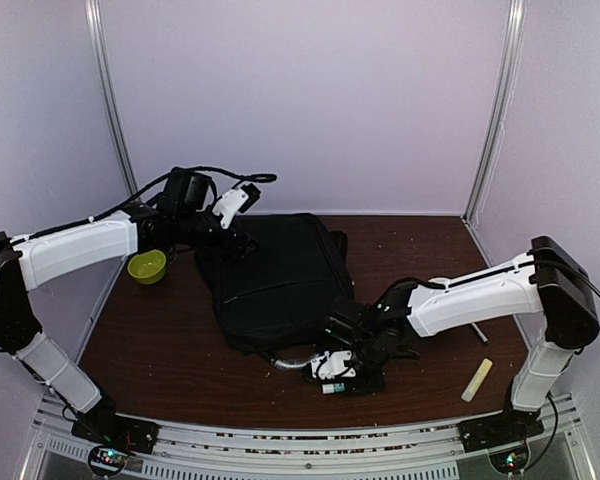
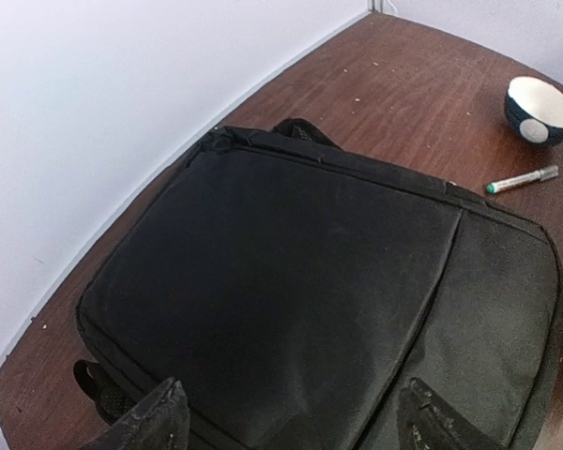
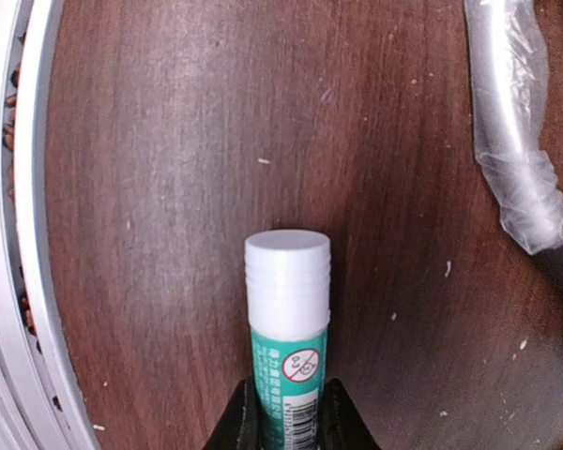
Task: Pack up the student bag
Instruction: Pick up the glue stick from the center of the board, then open the second largest pocket of the student bag.
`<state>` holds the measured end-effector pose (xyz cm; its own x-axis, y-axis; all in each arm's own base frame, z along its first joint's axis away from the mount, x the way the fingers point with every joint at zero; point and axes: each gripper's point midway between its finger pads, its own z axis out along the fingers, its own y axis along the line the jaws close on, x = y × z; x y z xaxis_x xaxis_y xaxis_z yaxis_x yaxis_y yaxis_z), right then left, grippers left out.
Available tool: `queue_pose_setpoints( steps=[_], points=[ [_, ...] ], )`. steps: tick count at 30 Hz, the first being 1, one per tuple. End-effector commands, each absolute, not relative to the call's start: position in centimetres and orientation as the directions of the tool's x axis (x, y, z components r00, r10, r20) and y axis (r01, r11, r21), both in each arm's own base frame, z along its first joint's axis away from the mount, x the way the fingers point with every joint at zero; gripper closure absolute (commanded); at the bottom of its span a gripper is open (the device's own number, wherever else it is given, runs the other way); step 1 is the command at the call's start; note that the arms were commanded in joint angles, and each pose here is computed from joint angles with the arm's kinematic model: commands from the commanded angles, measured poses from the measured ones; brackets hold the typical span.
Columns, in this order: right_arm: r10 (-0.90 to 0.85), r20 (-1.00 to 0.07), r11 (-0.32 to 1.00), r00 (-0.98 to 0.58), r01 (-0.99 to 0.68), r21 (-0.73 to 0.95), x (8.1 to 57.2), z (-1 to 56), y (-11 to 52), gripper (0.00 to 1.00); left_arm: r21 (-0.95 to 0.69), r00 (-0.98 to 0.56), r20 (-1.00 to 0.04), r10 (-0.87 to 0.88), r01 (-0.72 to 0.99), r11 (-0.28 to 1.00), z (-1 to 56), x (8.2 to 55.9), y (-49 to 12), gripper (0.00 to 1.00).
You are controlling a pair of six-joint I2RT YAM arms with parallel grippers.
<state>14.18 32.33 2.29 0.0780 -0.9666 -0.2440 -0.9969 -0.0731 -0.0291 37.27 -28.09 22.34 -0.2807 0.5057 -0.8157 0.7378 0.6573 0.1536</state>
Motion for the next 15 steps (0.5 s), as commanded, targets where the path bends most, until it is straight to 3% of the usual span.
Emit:
queue_pose_setpoints(
  steps=[1, 6, 15],
  points=[
    [-0.949, -0.295, -0.089, 0.114, -0.991, -0.096, 14.6, 6.7, 32.2, 0.94, 0.232, -0.202, -0.758, 0.62, 0.805, 0.546, 21.5, 36.6, -29.2, 0.21],
    [-0.913, -0.395, -0.038, 0.099, -0.986, -0.161, 15.9, 11.5, 32.0, 0.95, 0.231, -0.183, -0.726, 0.663, 0.844, 0.485, 19.6, 35.8, -30.2, 0.19],
    [-0.854, -0.519, 0.096, 0.03, -0.972, -0.215, 19.6, 16.5, 31.3, 0.96, 0.458, -0.185, -0.517, 0.836, 0.765, 0.453, 13.8, 36.9, -31.8, 0.22]
  ],
)
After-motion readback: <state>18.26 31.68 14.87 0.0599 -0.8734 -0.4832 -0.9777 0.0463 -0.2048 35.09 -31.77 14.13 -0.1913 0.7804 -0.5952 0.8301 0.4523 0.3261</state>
